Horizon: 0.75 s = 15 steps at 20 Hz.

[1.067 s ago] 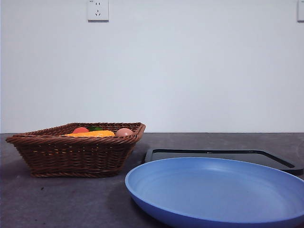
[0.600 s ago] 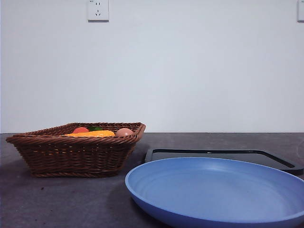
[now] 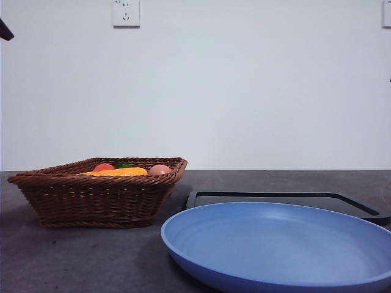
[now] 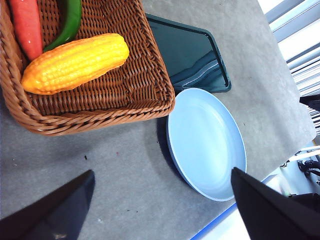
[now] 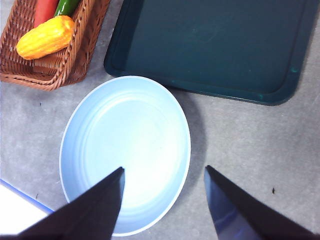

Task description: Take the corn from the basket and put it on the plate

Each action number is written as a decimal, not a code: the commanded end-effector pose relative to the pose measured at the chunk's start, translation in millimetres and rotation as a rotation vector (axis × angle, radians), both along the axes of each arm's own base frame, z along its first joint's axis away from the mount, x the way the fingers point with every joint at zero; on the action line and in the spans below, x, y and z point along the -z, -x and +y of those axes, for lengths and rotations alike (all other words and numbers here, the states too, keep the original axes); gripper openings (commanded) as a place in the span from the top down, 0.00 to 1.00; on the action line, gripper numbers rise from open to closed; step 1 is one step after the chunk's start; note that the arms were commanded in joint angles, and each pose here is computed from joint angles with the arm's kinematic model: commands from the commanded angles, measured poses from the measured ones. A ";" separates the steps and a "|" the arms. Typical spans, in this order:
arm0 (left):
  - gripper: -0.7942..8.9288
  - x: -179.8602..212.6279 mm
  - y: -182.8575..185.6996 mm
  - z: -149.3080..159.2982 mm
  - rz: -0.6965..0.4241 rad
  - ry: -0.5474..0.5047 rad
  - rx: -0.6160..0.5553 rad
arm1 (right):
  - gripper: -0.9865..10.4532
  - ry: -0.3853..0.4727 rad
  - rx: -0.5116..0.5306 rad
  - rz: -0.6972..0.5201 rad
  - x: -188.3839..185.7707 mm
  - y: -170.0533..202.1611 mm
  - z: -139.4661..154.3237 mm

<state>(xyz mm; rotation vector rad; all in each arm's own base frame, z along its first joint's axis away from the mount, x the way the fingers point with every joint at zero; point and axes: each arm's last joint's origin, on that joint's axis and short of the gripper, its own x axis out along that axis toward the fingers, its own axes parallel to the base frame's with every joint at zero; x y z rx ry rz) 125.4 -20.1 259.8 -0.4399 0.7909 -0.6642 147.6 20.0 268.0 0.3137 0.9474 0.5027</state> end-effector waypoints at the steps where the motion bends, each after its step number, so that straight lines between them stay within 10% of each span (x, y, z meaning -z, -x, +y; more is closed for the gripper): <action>1: 0.45 -5.2 -1.4 -0.3 -0.029 -0.002 0.013 | 0.68 0.003 -0.007 -0.011 -2.8 -3.8 0.7; 15: 0.45 -5.9 -2.1 -0.2 -0.028 0.008 0.003 | 0.68 0.119 -0.115 0.261 68.3 -72.8 36.1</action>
